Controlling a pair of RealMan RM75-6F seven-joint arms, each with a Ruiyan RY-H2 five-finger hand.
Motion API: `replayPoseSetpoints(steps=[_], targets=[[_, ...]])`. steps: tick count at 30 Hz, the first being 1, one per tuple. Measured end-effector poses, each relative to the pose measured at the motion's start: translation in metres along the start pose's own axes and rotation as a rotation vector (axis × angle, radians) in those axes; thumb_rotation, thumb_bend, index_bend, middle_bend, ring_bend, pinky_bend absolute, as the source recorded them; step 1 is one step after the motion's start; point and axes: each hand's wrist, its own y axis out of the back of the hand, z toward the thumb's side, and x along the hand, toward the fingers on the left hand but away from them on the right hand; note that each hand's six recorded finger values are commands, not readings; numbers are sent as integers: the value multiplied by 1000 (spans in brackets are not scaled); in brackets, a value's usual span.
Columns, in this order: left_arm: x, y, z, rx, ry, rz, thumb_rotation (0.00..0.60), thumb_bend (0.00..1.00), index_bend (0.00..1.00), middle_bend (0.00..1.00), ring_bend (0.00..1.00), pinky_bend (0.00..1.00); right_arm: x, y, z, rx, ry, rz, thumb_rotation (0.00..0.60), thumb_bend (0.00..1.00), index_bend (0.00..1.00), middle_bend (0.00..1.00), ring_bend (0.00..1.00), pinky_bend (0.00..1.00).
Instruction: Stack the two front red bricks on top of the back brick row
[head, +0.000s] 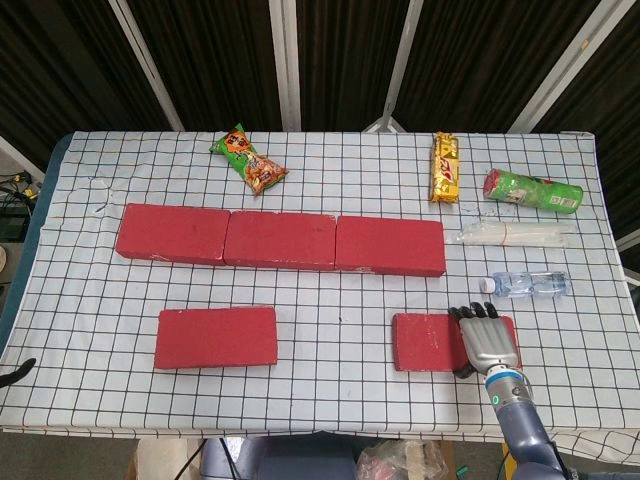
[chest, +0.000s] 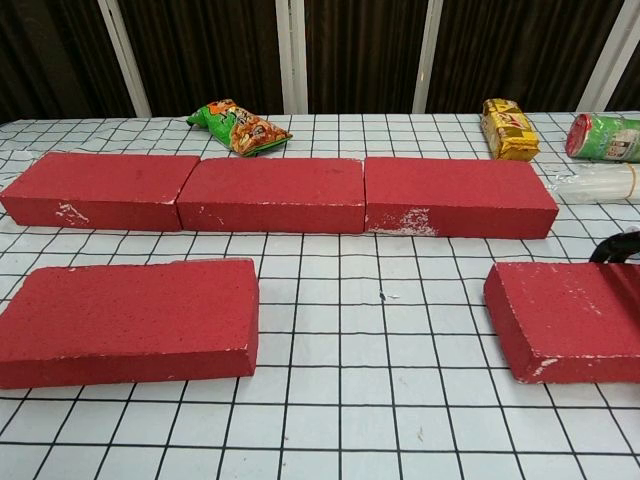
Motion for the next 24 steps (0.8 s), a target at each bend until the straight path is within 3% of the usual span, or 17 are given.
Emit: replayPoseSetpoints(steps=[12, 24], targets=[[2, -1, -3, 8, 19, -2, 600, 0, 47, 0, 0, 9, -6, 71, 16, -21, 16, -96, 600, 134, 302, 287, 91, 0], [7, -1, -13, 11, 84, 5, 600, 0, 48, 0, 0, 9, -50, 144, 77, -26, 38, -87, 600, 134, 308, 287, 90, 0]])
